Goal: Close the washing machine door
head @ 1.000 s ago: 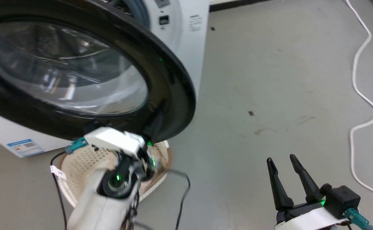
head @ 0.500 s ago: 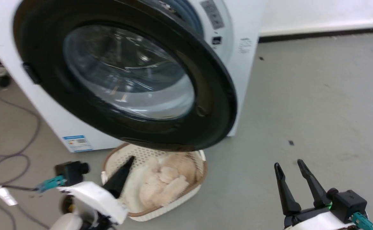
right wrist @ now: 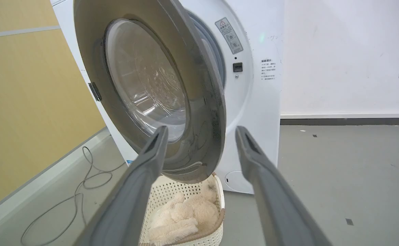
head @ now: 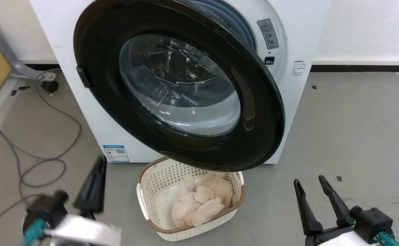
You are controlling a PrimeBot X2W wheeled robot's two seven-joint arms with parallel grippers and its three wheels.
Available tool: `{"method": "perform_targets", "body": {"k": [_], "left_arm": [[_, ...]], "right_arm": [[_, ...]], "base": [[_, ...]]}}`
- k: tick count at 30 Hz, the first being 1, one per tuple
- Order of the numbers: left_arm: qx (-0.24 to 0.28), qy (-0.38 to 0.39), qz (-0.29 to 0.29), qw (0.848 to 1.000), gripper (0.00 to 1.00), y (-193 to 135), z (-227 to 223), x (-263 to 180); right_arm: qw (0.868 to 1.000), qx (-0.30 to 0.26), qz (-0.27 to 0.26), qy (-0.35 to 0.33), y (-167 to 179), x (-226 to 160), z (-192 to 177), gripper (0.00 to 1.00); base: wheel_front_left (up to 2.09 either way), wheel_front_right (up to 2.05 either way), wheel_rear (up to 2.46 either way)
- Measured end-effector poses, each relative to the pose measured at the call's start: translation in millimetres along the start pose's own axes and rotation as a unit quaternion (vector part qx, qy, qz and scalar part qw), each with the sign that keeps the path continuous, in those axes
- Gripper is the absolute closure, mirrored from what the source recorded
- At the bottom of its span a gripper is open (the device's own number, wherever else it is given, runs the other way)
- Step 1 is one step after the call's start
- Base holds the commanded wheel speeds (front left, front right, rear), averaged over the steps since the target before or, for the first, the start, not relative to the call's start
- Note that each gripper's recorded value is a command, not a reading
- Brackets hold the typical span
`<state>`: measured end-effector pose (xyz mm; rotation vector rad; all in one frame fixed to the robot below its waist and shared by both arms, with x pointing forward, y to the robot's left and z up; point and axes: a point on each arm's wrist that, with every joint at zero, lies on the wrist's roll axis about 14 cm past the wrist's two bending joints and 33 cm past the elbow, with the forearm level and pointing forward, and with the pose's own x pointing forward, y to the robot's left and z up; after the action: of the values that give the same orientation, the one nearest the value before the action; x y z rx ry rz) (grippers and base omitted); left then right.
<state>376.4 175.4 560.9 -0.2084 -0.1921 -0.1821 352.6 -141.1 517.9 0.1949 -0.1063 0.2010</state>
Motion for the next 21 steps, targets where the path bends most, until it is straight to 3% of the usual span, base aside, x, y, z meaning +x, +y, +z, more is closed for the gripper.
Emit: {"method": "perform_targets", "body": {"k": [3, 5, 19, 20, 21], "left_arm": [[0.015, 0.015, 0.001, 1.000, 1.00, -5, -13, -16], [0.012, 0.020, 0.007, 1.000, 0.00, -7, -18, -23], [0.019, 0.050, 0.022, 0.998, 0.00, -9, -43, -41], [0.020, 0.051, 0.022, 0.998, 0.00, -9, -44, -41], [0.022, 0.052, 0.023, 0.998, 0.00, -8, -45, -41]], "right_arm": [[1.000, 0.000, 0.004, 0.000, 3, 0, 0, 0.00], [1.000, 0.000, 0.006, 0.000, 4, 0, 0, 0.00], [1.000, 0.009, 0.020, 0.010, 12, 6, -8, 0.00], [1.000, 0.009, 0.024, 0.011, 14, 7, -8, 0.55], [0.999, 0.008, 0.029, 0.012, 16, 9, -9, 0.77]], "base": [[0.00, 0.00, 0.00], [0.00, 0.00, 0.00], [0.00, 0.00, 0.00], [0.00, 0.00, 0.00], [0.00, 0.00, 0.00]]}}
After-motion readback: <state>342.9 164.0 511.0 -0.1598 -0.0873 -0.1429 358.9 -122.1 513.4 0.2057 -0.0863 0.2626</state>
